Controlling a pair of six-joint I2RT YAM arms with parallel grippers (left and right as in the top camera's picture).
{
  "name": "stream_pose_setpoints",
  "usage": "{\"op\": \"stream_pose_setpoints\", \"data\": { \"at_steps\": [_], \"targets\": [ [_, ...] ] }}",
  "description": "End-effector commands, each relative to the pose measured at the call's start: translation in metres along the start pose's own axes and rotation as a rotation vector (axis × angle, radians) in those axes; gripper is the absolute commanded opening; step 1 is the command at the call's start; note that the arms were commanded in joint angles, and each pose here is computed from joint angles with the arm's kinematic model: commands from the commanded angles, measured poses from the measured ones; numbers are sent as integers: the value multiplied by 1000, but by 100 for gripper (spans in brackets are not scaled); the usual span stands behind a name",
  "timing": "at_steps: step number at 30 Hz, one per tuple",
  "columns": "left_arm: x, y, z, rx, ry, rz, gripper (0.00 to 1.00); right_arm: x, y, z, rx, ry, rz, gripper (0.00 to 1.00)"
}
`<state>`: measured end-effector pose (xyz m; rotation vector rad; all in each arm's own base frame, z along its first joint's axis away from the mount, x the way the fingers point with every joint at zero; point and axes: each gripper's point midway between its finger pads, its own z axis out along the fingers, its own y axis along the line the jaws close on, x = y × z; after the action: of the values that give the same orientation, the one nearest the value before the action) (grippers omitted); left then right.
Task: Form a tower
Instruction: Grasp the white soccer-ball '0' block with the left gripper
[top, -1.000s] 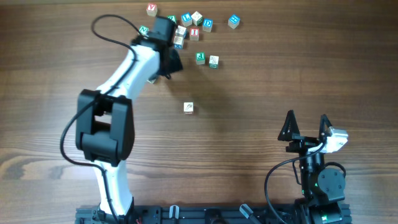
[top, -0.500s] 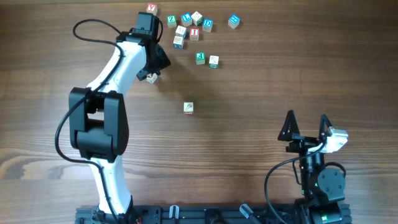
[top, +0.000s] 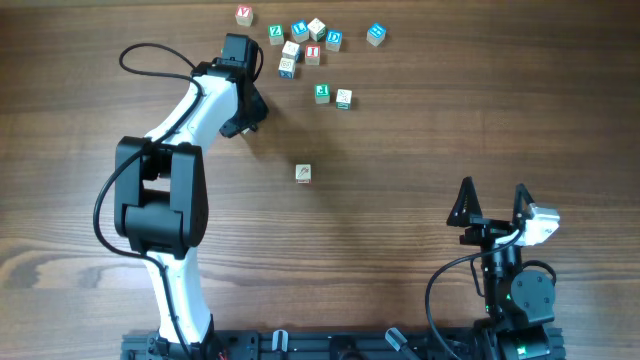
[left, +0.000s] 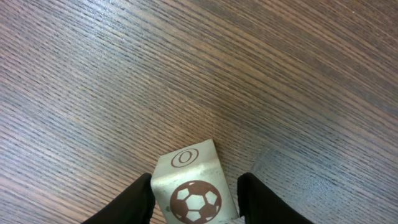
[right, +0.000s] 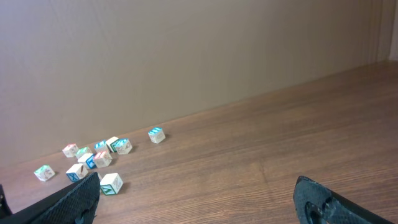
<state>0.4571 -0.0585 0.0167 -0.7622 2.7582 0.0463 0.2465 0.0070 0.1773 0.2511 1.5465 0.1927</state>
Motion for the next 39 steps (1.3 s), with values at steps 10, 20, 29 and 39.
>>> {"op": "stream_pose_setpoints", "data": {
  "at_steps": [10, 20, 29, 39],
  "targets": [
    [33, 7, 5, 7, 149, 227, 36, -3, -2, 0, 12, -13, -15, 100],
    [39, 15, 4, -1, 187, 296, 58, -3, -2, 0, 12, -13, -15, 100],
    [21, 11, 7, 15, 120, 280, 41, -3, -2, 0, 12, -13, -15, 100],
    [21, 11, 7, 18, 118, 290, 37, -3, -2, 0, 12, -13, -15, 100]
  ]
}}
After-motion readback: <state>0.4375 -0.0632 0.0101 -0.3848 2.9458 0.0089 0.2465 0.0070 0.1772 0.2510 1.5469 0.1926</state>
